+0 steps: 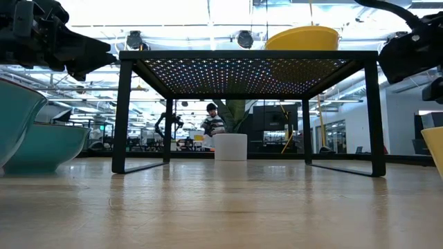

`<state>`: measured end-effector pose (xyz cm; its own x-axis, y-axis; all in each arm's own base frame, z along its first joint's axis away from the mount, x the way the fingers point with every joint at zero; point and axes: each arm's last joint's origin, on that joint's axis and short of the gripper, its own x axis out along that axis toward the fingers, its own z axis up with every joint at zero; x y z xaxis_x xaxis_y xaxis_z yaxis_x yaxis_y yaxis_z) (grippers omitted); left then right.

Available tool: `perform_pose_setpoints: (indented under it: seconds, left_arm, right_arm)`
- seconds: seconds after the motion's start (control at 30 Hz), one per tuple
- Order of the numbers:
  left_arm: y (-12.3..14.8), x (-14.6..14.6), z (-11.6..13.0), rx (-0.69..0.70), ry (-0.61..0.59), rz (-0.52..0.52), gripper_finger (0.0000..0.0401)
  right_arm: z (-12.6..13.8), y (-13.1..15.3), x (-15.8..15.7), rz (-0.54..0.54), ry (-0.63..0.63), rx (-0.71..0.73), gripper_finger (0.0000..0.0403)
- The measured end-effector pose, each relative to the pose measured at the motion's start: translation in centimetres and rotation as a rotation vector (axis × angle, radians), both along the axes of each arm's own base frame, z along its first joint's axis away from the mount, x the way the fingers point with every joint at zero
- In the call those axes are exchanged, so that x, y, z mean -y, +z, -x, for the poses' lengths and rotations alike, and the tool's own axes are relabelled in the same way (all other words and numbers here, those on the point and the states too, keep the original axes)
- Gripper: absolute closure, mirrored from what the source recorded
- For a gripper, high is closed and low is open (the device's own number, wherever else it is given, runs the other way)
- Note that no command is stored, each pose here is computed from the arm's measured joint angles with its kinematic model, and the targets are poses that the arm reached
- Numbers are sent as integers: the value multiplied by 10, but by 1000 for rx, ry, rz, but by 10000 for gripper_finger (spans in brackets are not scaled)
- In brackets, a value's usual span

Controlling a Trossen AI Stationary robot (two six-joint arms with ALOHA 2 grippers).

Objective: Pick & Place Mini bowls
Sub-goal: Stack the yellow bowl on the yellow bowls on the shelf

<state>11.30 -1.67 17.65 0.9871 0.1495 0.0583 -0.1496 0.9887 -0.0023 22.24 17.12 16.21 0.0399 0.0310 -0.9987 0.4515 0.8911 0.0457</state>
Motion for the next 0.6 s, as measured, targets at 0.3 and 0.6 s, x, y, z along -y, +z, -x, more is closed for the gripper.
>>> perform_pose_setpoints:
  seconds: [0.3, 0.6]
  left_arm:
    - [0, 0, 0, 0, 0, 0, 189]
    - [0, 0, 0, 0, 0, 0, 189]
  right_arm:
    - [0, 0, 0, 0, 2, 0, 312]
    - [-1, 0, 0, -3, 38, 7, 326]
